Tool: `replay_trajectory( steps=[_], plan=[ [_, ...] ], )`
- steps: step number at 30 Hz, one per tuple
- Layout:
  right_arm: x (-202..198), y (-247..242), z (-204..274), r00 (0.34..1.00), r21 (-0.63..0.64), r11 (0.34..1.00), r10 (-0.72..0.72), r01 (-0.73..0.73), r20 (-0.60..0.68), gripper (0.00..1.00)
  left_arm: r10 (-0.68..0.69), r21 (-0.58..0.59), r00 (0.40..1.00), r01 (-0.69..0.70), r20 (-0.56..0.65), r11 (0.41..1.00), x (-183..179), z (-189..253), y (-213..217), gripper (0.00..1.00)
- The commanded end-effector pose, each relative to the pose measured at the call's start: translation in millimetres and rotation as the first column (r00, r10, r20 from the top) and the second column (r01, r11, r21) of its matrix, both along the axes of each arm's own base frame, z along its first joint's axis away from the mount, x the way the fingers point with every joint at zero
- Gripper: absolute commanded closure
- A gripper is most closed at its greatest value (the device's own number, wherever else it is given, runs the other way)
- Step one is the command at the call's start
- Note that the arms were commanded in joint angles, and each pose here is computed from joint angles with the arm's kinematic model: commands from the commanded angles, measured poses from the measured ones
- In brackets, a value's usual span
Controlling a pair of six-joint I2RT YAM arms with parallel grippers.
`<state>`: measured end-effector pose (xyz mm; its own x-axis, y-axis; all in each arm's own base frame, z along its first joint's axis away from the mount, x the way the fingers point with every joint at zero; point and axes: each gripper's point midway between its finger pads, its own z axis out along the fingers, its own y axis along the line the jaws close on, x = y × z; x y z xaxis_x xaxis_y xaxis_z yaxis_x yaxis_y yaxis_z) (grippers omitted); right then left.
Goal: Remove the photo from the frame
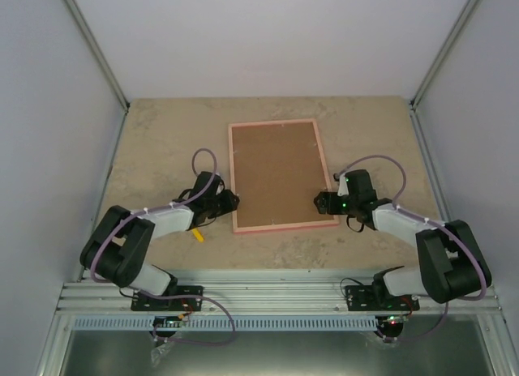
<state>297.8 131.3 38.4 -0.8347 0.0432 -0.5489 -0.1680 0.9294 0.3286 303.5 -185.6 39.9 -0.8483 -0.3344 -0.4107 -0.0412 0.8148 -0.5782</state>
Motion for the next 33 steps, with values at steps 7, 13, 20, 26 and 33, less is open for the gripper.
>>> replay_trajectory(
  steps=[7,13,20,26,33],
  plan=[
    [-26.1,23.4,7.0,0.994,0.058,0.993,0.106,-0.105,-0.006,0.14,0.045,0.186,0.998,-0.038,-0.036,0.982,-16.8,-22.9,35.8,0.53],
    [-40.0,33.7,13.4,0.989,0.097,0.985,0.145,-0.144,-0.001,0.14,0.165,0.232,0.985,-0.173,0.054,0.957,-24.1,14.7,66.8,0.41],
    [-20.8,15.2,47.6,0.988,0.023,0.999,0.043,-0.046,0.147,0.14,0.472,0.213,0.858,-0.508,0.202,0.834,-45.1,52.1,131.6,0.28],
    [-16.0,32.3,45.4,0.979,-0.062,0.992,0.118,-0.109,0.168,0.13,0.593,0.297,0.789,-0.613,0.165,0.733,-67.6,34.2,161.4,0.27],
    [-10.8,50.4,43.7,0.963,-0.131,0.979,0.182,-0.158,0.2,0.13,0.63,0.377,0.773,-0.606,0.074,0.7,-86.1,10.2,168.0,0.3]
  ],
)
